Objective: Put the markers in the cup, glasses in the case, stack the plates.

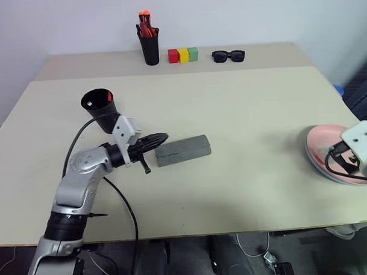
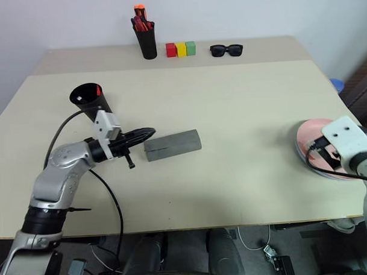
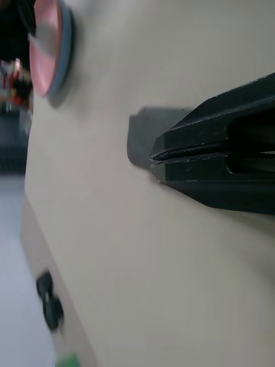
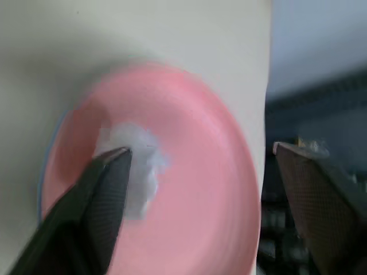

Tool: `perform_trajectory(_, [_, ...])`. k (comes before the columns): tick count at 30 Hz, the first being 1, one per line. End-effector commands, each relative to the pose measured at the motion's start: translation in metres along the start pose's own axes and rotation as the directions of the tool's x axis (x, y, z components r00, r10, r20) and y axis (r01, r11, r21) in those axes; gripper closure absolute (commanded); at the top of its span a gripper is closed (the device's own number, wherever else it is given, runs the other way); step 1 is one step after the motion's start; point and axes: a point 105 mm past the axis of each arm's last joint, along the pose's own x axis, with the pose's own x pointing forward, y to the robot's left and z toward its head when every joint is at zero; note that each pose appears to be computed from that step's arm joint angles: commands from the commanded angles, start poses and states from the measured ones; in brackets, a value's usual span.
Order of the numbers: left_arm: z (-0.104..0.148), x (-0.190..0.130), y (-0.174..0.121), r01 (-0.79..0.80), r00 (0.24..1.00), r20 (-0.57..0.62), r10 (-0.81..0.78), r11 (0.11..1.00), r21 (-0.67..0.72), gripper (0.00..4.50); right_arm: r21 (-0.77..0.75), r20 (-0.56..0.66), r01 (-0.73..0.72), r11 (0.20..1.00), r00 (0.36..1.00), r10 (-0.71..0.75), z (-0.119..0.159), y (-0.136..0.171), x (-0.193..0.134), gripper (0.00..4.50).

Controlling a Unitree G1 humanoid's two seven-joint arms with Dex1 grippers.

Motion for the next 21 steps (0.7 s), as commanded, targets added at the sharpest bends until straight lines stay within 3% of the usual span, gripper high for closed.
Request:
perform_trajectory(1, [0.011, -0.027, 0.021, -0.193, 0.981, 0.029, 0.192, 0.98, 0.047, 4.5, 0.037, 0.234, -0.06, 0.997, 0.971, 0.05, 0.048, 0.011, 0.003, 0.59])
perform_trajectory(3, [0.005, -0.046, 0.03, -0.302, 0.953, 0.009, 0.302, 0.951, 0.065, 4.5, 0.128, 0.364, -0.138, 0.982, 0.928, 0.083, 0.069, 0.023, 0.005, 0.59])
perform_trajectory(8, [-0.011, -0.095, 0.048, -0.497, 0.86, -0.067, 0.506, 0.86, 0.111, 4.5, 0.247, 0.489, -0.376, 0.893, 0.844, 0.22, 0.085, 0.049, 0.015, 0.59])
perform_trajectory(15, [-0.02, -0.122, 0.049, -0.58, 0.798, -0.107, 0.594, 0.803, 0.136, 4.5, 0.217, 0.514, -0.515, 0.829, 0.783, 0.352, 0.083, 0.076, 0.026, 0.59])
perform_trajectory(21, [-0.024, -0.124, 0.039, -0.597, 0.783, -0.118, 0.61, 0.792, 0.127, 4.5, 0.183, 0.529, -0.568, 0.802, 0.745, 0.407, 0.092, 0.088, 0.031, 0.59])
